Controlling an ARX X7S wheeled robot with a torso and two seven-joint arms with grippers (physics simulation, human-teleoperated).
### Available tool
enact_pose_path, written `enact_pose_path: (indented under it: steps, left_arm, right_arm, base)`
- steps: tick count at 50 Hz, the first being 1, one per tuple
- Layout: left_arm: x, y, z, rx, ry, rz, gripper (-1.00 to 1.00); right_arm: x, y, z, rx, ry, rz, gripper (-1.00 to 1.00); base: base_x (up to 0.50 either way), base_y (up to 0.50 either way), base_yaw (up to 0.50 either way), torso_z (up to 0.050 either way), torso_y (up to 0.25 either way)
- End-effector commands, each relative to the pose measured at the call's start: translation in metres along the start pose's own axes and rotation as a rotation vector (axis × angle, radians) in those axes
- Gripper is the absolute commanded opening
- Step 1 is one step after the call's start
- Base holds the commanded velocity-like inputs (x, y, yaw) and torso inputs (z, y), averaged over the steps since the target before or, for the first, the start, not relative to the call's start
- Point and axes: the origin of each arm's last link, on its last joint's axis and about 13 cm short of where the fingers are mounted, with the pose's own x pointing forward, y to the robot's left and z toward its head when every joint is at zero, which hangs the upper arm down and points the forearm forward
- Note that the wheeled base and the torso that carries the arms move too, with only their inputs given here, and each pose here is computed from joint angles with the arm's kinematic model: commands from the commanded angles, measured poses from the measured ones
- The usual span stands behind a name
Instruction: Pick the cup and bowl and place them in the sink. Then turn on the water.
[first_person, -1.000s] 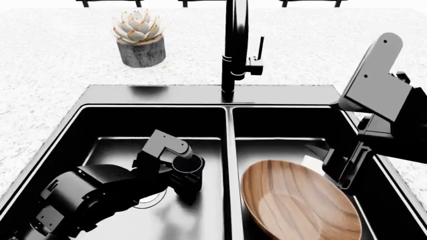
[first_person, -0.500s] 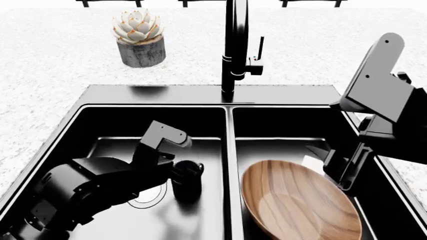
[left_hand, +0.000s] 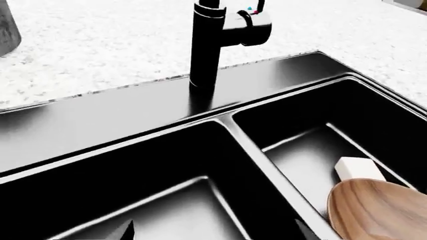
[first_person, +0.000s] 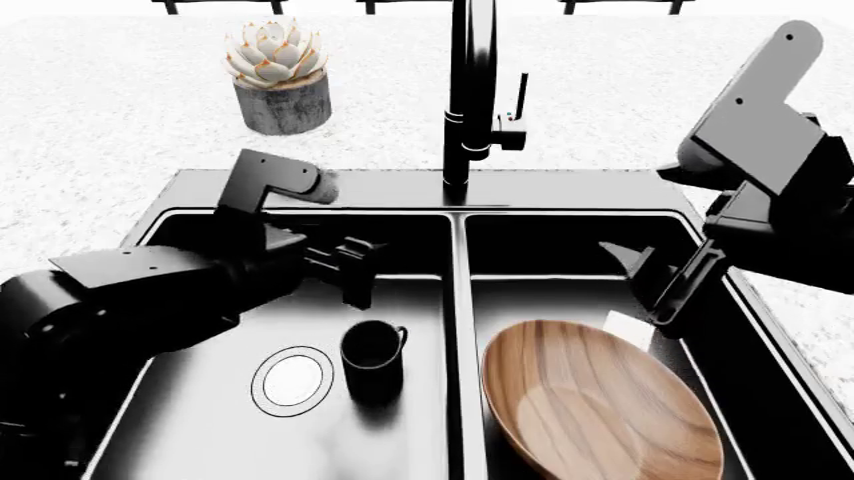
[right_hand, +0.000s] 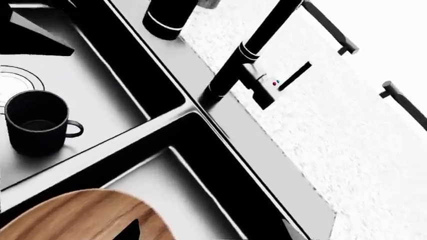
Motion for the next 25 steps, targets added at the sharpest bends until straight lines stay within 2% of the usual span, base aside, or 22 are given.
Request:
enact_pose_path:
  steps: [1, 13, 25]
  left_arm:
    - [-0.019, 0.01, 0.033, 0.006, -0.122, 0.076, 1.0]
    - [-0.021, 0.021, 0.081, 0.028, -0.276, 0.218, 1.0]
    - [-0.01, 0.032, 0.147, 0.06, -0.435, 0.37, 1.0]
  right_arm:
    - [0.029, -0.014, 0.009, 0.141, -0.097, -0.152, 1.0]
    - [0.086, -0.039, 0.021, 0.296, -0.228, -0.352, 1.0]
    - [0.137, -0.063, 0.043, 0.395, -0.315, -0.438, 1.0]
  base:
    - [0.0, 0.0, 0.0, 0.0, 0.0]
    - [0.0, 0.0, 0.0, 0.0, 0.0]
    - [0.0, 0.0, 0.0, 0.0, 0.0]
